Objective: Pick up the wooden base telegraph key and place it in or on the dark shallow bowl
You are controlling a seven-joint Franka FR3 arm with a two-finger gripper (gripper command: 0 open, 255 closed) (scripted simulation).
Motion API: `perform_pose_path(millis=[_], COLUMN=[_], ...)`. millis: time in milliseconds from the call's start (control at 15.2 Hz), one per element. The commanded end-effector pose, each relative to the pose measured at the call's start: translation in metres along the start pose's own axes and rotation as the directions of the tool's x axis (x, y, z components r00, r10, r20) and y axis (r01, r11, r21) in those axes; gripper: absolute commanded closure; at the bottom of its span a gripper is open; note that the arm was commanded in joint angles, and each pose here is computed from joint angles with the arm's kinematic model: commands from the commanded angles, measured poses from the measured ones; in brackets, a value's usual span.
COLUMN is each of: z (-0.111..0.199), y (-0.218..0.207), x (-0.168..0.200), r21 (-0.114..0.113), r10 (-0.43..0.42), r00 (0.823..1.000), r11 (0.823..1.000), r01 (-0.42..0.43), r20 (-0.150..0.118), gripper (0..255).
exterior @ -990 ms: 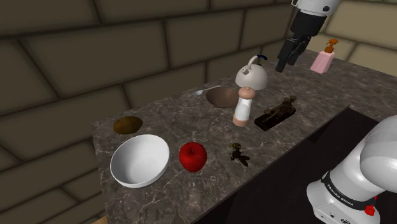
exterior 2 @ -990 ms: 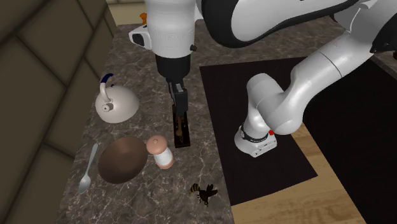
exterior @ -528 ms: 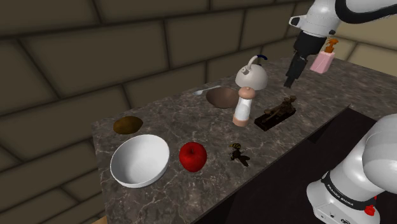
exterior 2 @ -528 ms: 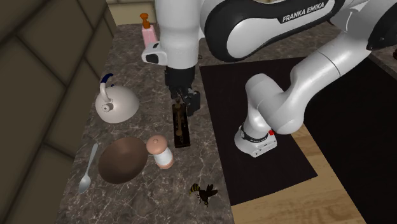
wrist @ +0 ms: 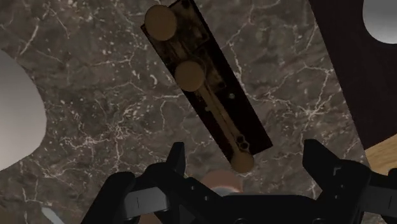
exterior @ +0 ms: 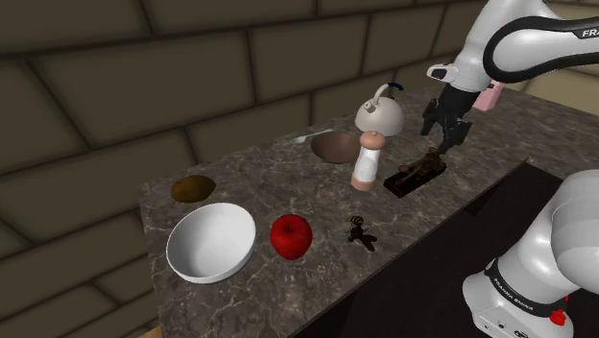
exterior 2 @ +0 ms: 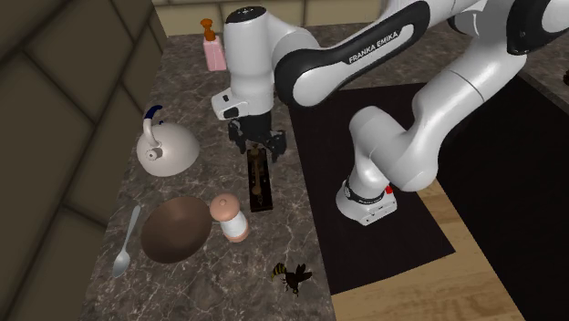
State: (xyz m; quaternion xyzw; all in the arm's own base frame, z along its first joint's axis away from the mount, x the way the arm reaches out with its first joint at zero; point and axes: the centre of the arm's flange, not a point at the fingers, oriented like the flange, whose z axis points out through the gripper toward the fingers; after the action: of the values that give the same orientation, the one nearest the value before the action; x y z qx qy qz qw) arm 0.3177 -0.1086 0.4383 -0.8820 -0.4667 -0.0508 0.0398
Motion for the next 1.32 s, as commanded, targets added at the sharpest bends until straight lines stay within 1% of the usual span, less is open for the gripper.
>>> perform_pose_path(millis=[0, 66, 132, 198, 660, 1188, 1254], z=[0.024, 0.035, 0.045, 0.048, 0.088, 0.088, 0.088], y=[0.011, 0.018, 0.025, 0.027, 0.026, 0.026, 0.026], x=[-0.010, -0.014, -0.018, -0.019, -0.019, -0.019, -0.019], r21=[0.008, 0.013, 0.017, 0.018, 0.018, 0.018, 0.018], r10=[-0.154, -0.224, -0.292, -0.309, -0.309, -0.309, -0.309], r00=[0.988, 0.975, 0.956, 0.951, 0.951, 0.951, 0.951], r11=[0.988, 0.975, 0.956, 0.951, 0.951, 0.951, 0.951], r01=[0.154, 0.224, 0.292, 0.309, 0.309, 0.309, 0.309], r20=[0.000, -0.001, -0.002, -0.002, -0.002, -0.002, -0.002], gripper=[0, 0, 0, 0, 0, 0, 255])
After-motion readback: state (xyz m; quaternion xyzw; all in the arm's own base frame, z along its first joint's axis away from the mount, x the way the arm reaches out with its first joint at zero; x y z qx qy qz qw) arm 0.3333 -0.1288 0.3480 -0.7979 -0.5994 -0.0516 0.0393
